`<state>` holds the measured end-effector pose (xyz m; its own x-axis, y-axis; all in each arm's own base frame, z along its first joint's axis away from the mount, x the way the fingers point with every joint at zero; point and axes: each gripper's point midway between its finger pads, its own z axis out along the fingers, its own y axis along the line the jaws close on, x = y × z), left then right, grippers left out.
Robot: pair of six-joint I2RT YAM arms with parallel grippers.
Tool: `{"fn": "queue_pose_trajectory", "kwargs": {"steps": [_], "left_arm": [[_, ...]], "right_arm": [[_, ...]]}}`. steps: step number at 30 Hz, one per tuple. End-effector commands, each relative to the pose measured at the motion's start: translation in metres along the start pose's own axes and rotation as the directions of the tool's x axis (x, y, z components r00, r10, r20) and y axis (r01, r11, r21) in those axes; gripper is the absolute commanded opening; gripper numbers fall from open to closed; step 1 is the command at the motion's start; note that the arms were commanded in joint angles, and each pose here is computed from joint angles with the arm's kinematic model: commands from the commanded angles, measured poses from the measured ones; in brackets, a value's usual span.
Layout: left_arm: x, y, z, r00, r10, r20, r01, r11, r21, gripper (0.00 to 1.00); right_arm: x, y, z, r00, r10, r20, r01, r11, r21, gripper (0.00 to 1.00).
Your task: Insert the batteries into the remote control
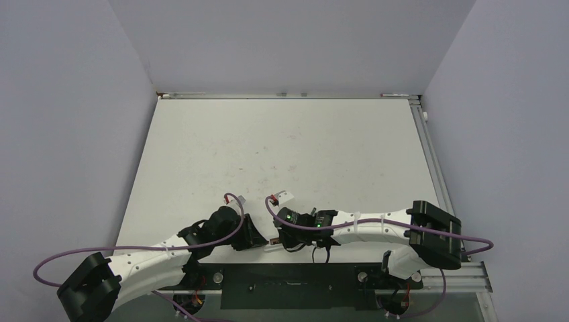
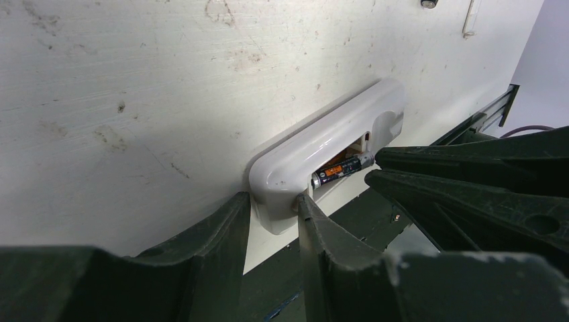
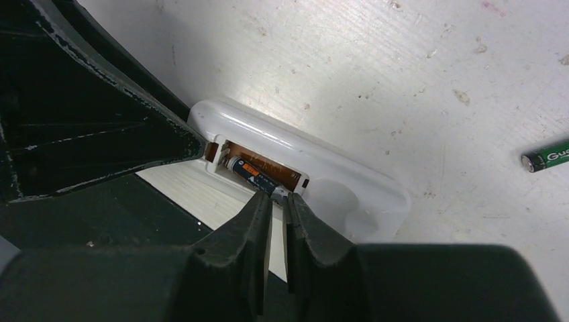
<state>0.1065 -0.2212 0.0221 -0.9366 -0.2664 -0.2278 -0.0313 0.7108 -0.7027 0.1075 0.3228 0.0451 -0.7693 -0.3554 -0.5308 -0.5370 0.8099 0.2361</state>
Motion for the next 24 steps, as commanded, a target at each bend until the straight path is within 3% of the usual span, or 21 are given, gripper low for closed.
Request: {"fn": "queue_pose_trajectory", "kwargs": {"steps": [1, 24], "left_arm": [[0.003, 0.011, 0.002, 1.000, 0.024, -0.003, -0.024, 0.999, -0.028, 0.29], [0.001, 0.007, 0.003, 1.000, 0.028, 0.005, -0.028, 0.999, -0.021, 0.29]], "right_arm": [[-0.010, 0.014, 0.000, 1.000, 0.012, 0.021, -0.011, 1.000, -0.028, 0.14], [0.007, 0.024, 0.010, 0.998, -0.037, -0.054, 0.035, 0.999, -0.041, 0.09]]}}
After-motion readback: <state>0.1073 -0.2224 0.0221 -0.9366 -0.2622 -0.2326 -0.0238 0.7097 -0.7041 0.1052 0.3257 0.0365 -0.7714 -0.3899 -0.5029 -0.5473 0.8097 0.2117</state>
